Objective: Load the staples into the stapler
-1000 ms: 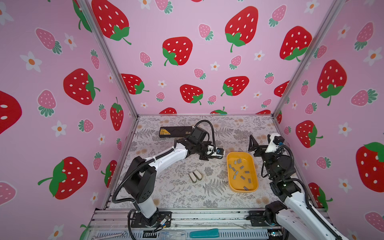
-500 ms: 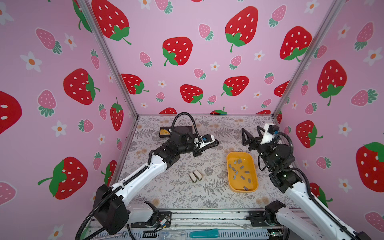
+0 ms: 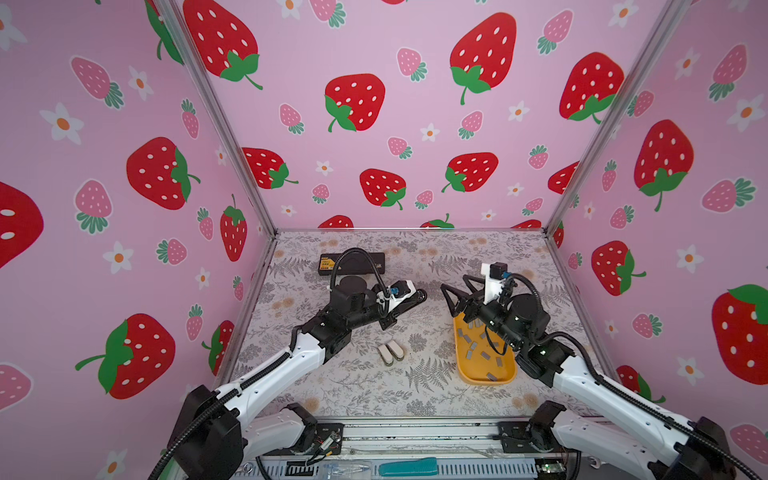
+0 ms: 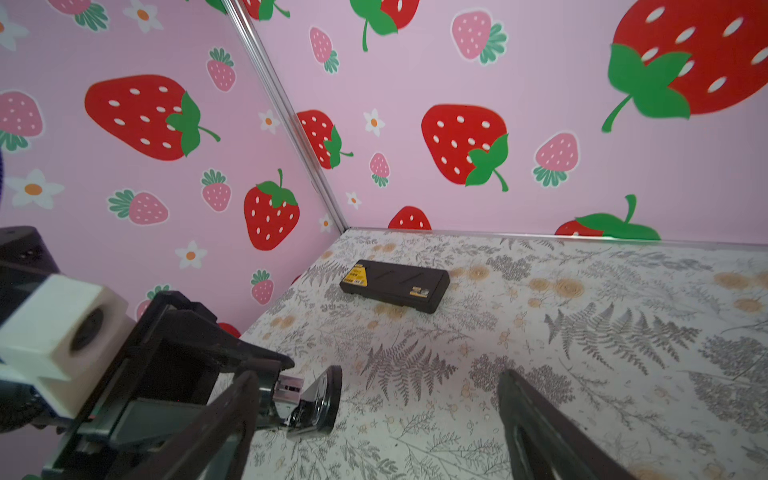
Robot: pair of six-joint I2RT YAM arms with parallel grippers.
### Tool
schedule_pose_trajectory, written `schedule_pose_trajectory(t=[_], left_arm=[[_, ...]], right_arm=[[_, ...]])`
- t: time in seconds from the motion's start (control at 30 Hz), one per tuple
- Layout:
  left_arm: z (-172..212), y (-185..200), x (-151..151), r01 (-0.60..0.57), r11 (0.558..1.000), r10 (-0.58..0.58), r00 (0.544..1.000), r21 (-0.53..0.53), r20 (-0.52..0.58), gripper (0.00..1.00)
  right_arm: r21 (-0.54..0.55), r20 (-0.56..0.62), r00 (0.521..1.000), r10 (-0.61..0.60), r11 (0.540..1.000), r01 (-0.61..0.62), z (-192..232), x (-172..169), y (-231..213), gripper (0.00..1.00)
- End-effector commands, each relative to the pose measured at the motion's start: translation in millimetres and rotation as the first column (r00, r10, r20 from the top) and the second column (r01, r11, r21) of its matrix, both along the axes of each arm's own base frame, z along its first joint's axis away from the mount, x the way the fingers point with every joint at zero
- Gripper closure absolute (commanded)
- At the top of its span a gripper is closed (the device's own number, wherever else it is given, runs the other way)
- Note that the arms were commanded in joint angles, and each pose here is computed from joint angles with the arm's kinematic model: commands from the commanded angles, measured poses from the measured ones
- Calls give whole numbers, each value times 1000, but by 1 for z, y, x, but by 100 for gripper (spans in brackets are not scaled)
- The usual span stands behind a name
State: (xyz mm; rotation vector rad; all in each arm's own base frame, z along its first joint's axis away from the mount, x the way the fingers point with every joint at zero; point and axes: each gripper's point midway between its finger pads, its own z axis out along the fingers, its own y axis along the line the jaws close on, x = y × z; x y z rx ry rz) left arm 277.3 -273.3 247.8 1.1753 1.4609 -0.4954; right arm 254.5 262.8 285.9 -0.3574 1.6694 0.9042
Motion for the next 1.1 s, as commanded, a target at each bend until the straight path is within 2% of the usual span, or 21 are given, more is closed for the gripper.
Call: schedule_pose_trajectory(t=[0.0,0.3,0.77,1.07], left_arm=[[45,-1,-3,16,994,-3,994,-112,108,100],[41,2,-21,34,985,-20,996,-167,86,100],[35,-1,-28,50,993,-36,991,-110,127,100],[45,0,-35,67,989,-46,986,-131,160,100]], right_arm=[[49,-9,999,47,998,-46,2,-7,14,12],[-5,-85,996,22,1000,-22,-27,0,33,23],[15,-75,996,39,999,-38,-26,-6,51,26],[-12,-115,993,3,1000,-5,-47,-3,53,30]])
